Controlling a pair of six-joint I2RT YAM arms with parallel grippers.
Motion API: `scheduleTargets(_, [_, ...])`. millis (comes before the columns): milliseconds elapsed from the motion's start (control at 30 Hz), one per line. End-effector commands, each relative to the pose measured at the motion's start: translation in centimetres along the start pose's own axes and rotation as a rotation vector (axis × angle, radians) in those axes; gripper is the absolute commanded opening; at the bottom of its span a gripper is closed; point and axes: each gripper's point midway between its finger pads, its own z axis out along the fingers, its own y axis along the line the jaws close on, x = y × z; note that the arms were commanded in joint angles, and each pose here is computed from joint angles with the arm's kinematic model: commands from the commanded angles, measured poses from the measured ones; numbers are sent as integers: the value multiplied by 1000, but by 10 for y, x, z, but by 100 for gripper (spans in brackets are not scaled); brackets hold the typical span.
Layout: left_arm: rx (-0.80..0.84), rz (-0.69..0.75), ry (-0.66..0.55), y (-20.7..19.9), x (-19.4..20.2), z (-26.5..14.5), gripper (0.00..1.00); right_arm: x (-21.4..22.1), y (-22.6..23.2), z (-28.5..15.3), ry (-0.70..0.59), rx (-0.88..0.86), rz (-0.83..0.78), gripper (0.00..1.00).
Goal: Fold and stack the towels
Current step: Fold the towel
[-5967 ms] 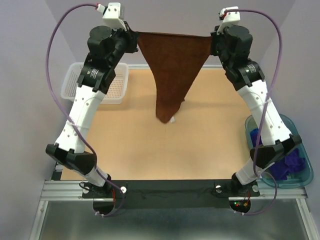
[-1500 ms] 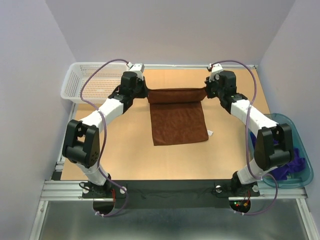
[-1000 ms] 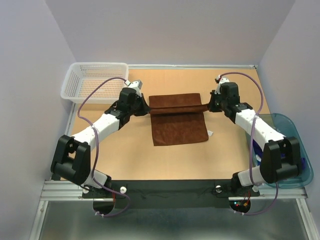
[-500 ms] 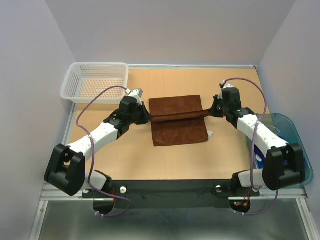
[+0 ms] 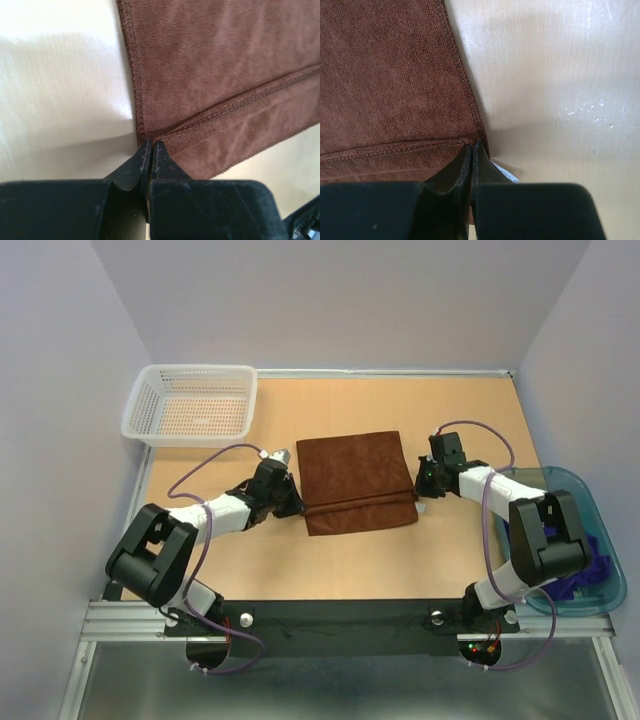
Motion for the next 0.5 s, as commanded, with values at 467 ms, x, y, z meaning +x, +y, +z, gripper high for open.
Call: scheduleTargets(467, [-140,76,-97,23,-82,24,0,-24,15,7,-23,-53,20,0])
